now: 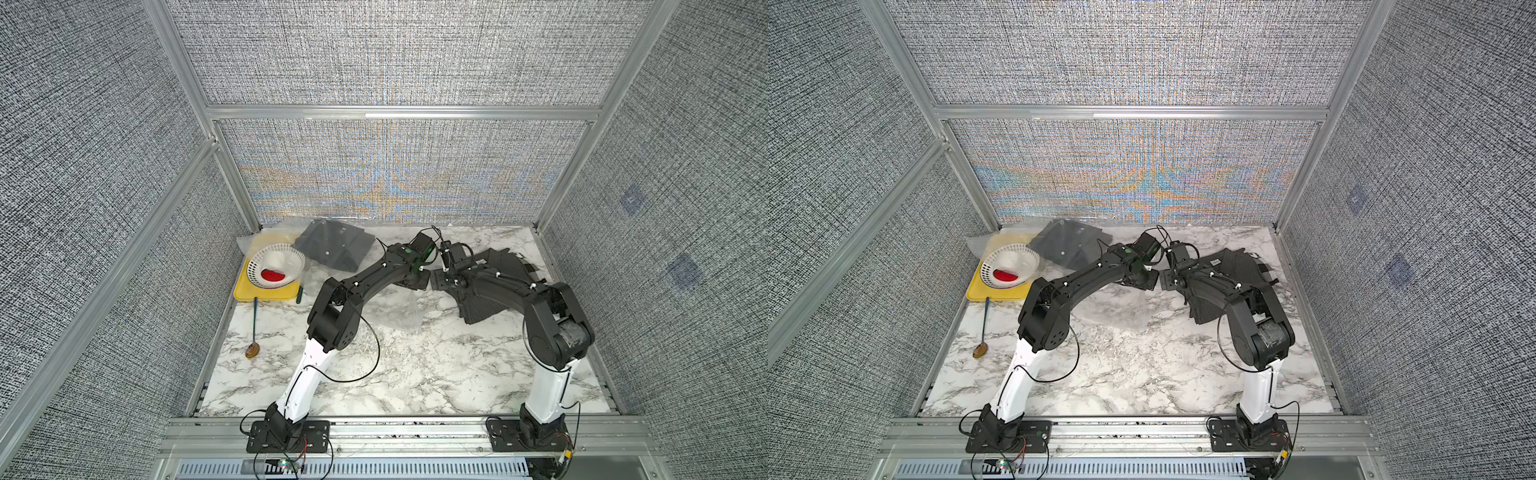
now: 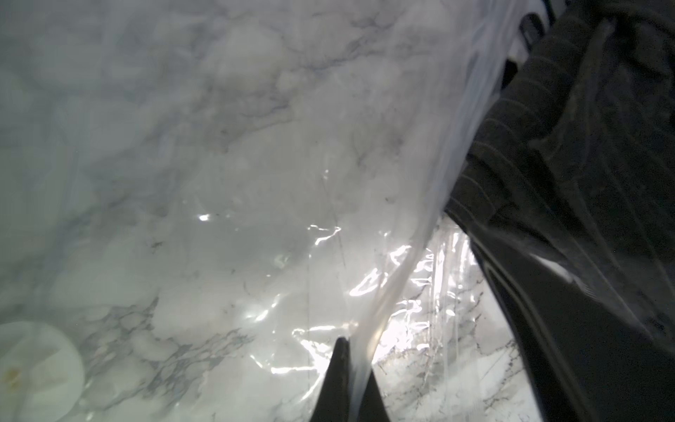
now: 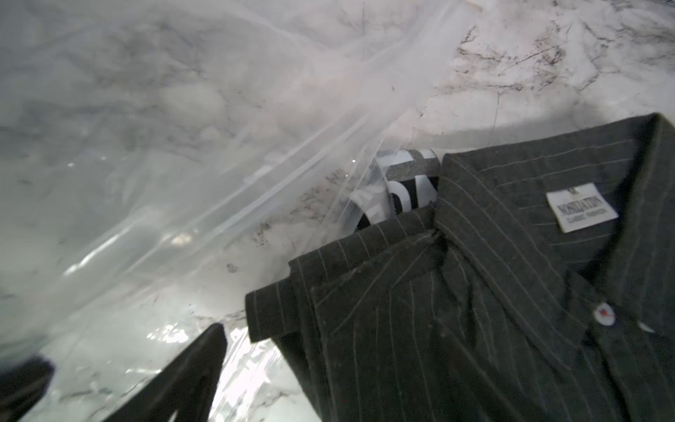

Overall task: Place the folded shirt into the vacuum bag
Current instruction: Adjust the vacuum bag at the center of the board, then place the shirt in the vacuum bag.

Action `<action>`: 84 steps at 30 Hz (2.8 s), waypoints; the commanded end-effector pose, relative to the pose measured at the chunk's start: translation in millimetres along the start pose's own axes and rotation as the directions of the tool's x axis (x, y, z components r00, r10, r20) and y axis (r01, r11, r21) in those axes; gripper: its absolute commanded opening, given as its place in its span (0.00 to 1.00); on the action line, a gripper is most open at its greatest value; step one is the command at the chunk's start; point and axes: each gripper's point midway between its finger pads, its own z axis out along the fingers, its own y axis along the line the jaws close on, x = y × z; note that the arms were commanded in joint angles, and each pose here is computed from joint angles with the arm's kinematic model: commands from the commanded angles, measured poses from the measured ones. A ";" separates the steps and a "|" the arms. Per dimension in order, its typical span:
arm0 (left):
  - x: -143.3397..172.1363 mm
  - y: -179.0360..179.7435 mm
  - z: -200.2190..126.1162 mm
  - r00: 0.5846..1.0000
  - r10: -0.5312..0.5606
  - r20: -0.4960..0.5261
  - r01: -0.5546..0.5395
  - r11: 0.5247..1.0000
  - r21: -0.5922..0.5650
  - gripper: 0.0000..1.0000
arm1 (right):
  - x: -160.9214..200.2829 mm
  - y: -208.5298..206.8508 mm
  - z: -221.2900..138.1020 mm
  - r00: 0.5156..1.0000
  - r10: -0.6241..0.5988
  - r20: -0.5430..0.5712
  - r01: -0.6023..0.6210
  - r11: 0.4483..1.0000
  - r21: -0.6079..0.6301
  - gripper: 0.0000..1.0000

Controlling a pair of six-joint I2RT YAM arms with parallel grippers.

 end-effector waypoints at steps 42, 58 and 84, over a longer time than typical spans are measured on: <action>-8.8 -0.1 -7.8 0.998 -0.059 0.025 0.057 0.993 0.102 0.00 | -11.3 -15.3 -19.7 0.981 0.195 0.002 -0.191 0.960 -0.205 0.02; -10.4 -4.2 -15.7 0.998 -0.055 0.039 0.050 0.991 0.126 0.00 | -16.6 -40.8 -70.8 0.951 0.304 -0.057 -0.305 0.894 -0.329 0.01; -8.3 -6.7 -19.9 0.997 -0.055 0.047 0.048 0.988 0.148 0.00 | -84.5 9.3 -65.0 0.747 0.645 -0.162 -0.564 0.486 -0.668 0.00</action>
